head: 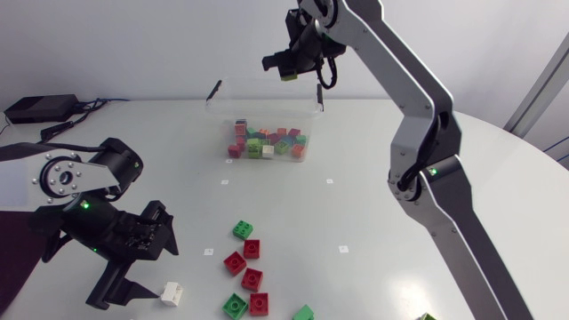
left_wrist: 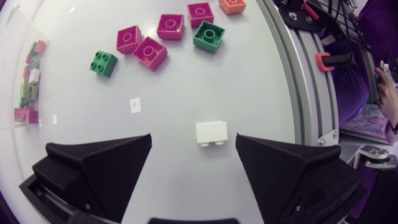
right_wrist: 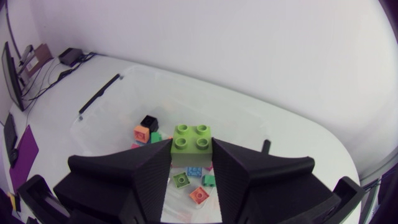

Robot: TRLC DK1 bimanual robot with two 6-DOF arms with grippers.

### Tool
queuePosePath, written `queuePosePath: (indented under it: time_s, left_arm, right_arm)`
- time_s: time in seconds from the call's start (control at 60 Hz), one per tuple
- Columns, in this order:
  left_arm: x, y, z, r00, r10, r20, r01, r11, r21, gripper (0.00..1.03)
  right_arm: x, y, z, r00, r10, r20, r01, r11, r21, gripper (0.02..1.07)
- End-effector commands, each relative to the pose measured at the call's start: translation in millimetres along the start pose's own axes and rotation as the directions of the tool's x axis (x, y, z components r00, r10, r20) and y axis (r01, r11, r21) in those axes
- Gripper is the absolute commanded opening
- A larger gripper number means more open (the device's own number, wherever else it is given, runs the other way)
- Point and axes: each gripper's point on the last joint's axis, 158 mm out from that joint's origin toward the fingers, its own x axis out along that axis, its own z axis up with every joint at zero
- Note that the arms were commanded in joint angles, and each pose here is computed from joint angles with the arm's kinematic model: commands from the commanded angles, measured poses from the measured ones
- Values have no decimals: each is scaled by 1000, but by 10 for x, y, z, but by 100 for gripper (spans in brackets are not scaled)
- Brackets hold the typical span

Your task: Place the duplo bricks in the container

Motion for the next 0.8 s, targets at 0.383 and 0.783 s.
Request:
queuePosePath:
  time_s: [0.383,0.783]
  left_arm:
    - [-40,-30,204,1000,4,-4,-4,999,36,93]
    - [-29,-287,204,1000,-10,-6,10,1000,10,93]
  right_arm:
    - [-437,-64,-518,965,34,-258,6,988,152,86]
    - [-1187,160,-612,949,73,-306,-34,991,132,103]
